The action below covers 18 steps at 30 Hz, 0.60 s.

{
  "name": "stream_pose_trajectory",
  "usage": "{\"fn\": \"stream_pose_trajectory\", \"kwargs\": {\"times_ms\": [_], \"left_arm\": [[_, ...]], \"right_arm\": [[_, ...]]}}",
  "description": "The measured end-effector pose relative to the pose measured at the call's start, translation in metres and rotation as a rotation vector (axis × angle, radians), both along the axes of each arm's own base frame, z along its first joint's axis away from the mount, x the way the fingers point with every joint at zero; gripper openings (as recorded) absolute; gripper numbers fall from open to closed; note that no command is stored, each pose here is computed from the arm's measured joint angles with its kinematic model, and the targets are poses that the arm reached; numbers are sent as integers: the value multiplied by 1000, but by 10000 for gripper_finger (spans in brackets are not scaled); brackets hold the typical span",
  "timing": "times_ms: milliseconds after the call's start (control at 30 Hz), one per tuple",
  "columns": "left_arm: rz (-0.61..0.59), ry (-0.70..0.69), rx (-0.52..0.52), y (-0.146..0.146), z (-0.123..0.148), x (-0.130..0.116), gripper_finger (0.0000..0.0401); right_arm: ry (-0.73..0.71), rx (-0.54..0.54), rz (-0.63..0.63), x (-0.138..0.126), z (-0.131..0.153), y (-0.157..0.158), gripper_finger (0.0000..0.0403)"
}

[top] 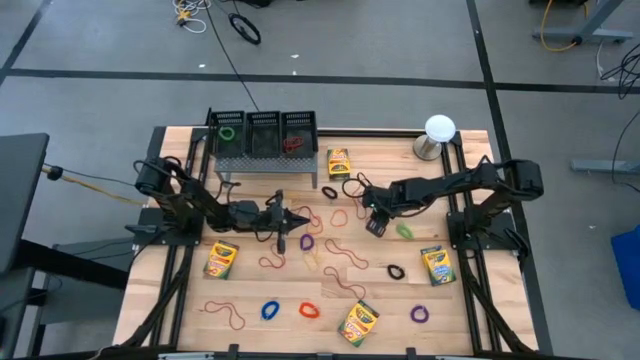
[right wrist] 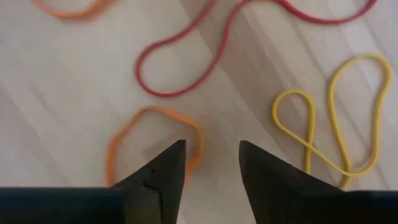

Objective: Pick & Place Office Desk Supplies
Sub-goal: Put the right orange rubber band into the right black bin

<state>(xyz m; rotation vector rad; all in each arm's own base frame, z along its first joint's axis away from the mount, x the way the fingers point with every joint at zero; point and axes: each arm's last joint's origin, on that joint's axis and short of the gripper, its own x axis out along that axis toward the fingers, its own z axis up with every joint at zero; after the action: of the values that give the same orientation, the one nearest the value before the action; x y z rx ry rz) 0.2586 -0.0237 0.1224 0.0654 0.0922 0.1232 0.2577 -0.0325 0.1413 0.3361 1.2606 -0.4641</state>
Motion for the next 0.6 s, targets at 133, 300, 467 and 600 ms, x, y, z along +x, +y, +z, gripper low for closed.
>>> {"fn": "stream_pose_trajectory", "kwargs": {"times_ms": [133, 300, 467, 600], "left_arm": [[0, 19, -11, 0, -2, 0, 9], [7, 22, -71, 0, -3, -1, 9], [28, 25, -95, 1, -5, -3, 9], [58, 20, -92, 2, -4, -3, 9]], "right_arm": [[6, 30, -7, 0, -4, -4, 115], [-24, 59, 21, 3, -4, -4, 66], [-18, 64, 27, 3, -5, -4, 25], [-16, 61, 44, 4, -6, -4, 6]]}}
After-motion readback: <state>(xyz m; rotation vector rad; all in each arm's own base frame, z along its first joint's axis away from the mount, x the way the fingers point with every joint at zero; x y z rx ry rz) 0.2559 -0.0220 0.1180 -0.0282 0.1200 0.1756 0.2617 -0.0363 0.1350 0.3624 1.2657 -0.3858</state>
